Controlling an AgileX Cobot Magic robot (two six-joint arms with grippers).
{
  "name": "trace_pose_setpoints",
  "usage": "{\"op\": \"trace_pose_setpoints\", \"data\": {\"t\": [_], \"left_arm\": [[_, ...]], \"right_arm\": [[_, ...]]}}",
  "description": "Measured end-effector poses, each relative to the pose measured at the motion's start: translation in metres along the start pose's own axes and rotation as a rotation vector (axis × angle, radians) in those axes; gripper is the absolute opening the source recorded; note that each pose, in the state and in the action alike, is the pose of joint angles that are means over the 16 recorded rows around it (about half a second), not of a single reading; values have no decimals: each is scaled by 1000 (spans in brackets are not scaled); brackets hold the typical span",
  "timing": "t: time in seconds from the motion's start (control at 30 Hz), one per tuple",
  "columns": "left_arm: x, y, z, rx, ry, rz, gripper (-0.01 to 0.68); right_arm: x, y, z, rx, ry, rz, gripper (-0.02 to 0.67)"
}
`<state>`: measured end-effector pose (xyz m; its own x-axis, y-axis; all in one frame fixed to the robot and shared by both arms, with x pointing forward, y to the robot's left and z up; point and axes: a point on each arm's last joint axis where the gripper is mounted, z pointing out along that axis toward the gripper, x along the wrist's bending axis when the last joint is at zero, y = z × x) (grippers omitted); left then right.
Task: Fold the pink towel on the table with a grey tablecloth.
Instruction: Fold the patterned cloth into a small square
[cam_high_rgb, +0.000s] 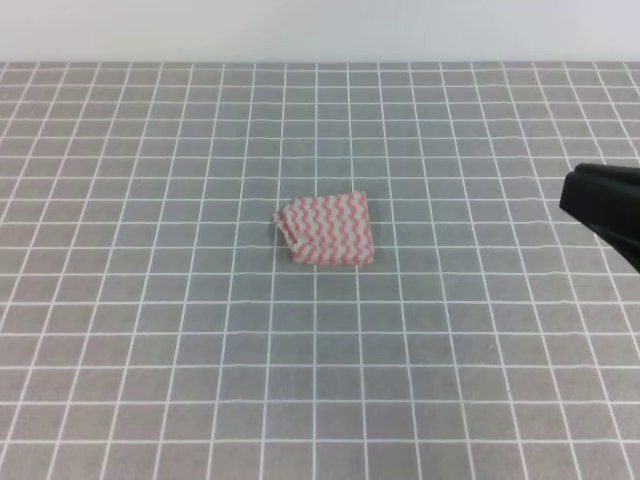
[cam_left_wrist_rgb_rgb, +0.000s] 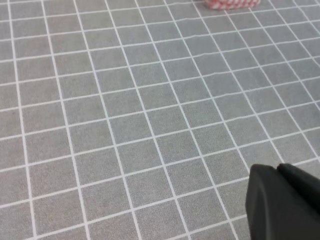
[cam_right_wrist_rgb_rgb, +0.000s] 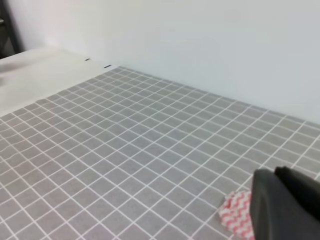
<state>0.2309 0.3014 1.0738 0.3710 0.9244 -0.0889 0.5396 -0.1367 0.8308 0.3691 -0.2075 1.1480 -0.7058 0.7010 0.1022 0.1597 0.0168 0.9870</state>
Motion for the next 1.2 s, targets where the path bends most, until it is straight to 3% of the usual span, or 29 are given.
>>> {"op": "trace_pose_setpoints", "data": {"t": [0.23,0.37,0.53,0.9,1.07,1.2], "left_arm": [[0,-1,-1,9,0,4,-2],[0,-1,-1,9,0,5,-2],[0,-2,-1,8,0,5,-2],[1,-1,0,10,6,7,-2],[1,-1,0,9,14,10,-2],[2,-1,0,8,23,14,-2]], "right_arm": [[2,-2,1,8,25,26,-17],[-3,-7,3,7,-20,39,-17],[-16,-20,2,-9,-149,7,-17],[-44,-75,-46,-100,-604,-65,-17],[-42,-105,-74,-158,-704,-48,-17],[-34,-124,-87,-198,-717,-50,-17]]}}
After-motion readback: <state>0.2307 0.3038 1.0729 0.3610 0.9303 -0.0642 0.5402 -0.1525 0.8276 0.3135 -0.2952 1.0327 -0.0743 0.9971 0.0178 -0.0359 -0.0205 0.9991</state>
